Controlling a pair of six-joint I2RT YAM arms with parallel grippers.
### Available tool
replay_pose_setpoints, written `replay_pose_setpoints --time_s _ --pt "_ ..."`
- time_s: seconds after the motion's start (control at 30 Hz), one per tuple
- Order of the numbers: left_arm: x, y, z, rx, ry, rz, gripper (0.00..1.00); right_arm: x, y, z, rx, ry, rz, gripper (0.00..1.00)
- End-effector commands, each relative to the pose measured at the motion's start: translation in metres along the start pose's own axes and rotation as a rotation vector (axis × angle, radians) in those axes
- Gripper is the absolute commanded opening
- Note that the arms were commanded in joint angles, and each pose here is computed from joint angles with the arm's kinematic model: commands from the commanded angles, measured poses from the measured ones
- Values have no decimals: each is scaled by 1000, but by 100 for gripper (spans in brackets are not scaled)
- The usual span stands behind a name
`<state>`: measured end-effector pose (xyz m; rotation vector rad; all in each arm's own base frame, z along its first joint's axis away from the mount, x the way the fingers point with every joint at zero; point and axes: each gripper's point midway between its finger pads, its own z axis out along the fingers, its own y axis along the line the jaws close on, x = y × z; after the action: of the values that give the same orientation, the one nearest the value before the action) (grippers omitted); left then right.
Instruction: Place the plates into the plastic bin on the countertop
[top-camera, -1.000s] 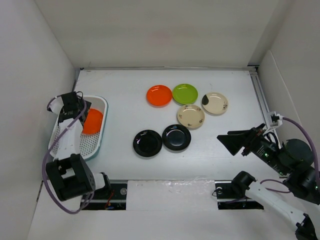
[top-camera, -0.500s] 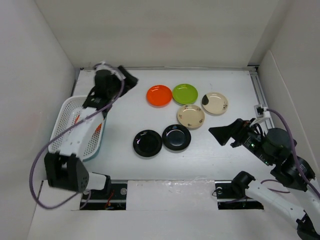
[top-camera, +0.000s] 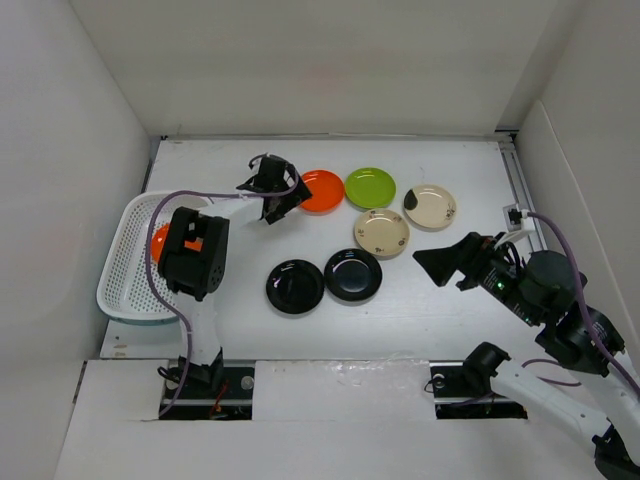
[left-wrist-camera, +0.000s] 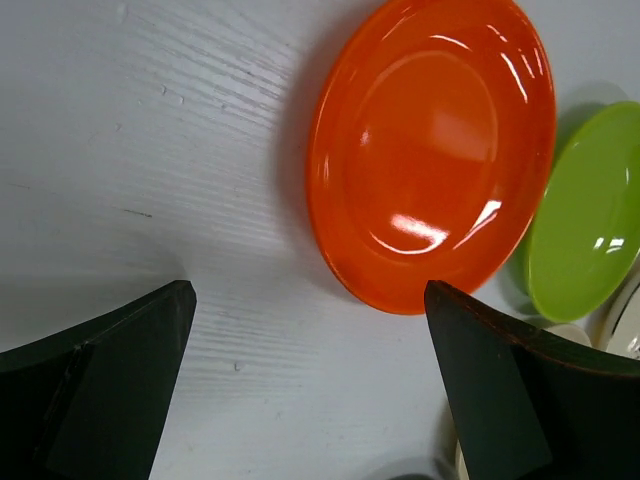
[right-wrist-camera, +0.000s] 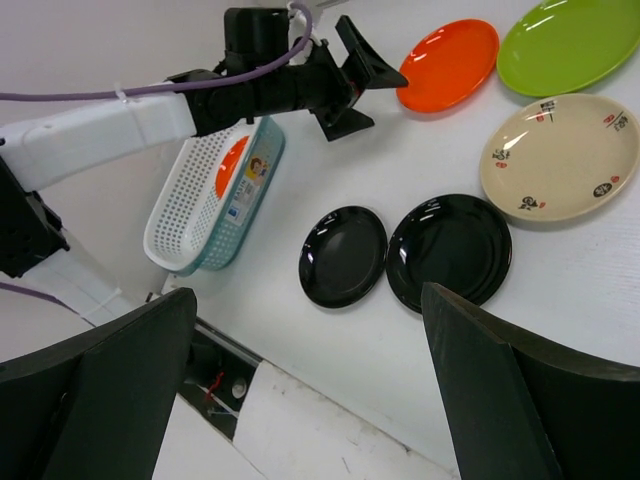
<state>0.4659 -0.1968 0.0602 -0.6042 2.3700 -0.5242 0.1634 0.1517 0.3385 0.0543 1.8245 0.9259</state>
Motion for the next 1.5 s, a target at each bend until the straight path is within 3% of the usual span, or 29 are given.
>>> replay_pose_setpoints --time_s 0.0,0.1,0.27,0.4,0.43,0.53,0.57,0.63,0.67,0.8,0.9,1.17,1.27,1.3,1.4,1.43,1.47 --pt "-22 -23 3 53 -70 -41 100 -13 11 -1 -41 -49 7 100" --pt "-25 -22 14 55 -68 -56 100 -10 8 0 -35 -42 6 100" --pt "-20 -15 37 43 -39 -82 89 -13 5 1 -17 -57 7 100" --pt "-15 -9 51 32 -9 -97 67 -16 5 -1 -10 -65 7 100" --pt "-17 -11 53 35 -11 -106 55 -15 2 -1 3 -63 7 100" --pt "-15 -2 58 13 -1 -113 39 -19 5 -5 -9 -78 9 100" --pt "-11 3 60 -2 12 -122 25 -19 5 -5 -9 -78 9 100" --pt "-10 12 61 -23 20 -130 14 -21 6 -7 -10 -79 9 100" --pt "-14 14 58 -39 1 -130 1 -22 7 -10 -15 -86 10 100" --pt "-33 21 42 -99 -57 -136 0 -25 7 -12 -9 -93 10 100" --pt "-67 9 8 -110 -164 -128 0 -26 8 -14 -9 -93 10 100" --pt "-150 -25 -141 -14 -405 -93 0 -27 8 -19 -16 -101 12 100" --pt "-162 18 -167 -48 -414 -152 0 -27 10 -23 -32 -102 12 100" --pt "-176 38 -193 -50 -453 -193 0 -26 12 -23 -42 -94 12 100" --pt "-168 89 -223 -89 -480 -263 0 -25 16 -23 -65 -88 -8 100" --pt "-163 132 -226 -161 -483 -323 0 -22 19 -24 -85 -73 -9 100" --pt "-162 149 -235 -186 -505 -351 0 -24 21 -24 -91 -82 -9 100"
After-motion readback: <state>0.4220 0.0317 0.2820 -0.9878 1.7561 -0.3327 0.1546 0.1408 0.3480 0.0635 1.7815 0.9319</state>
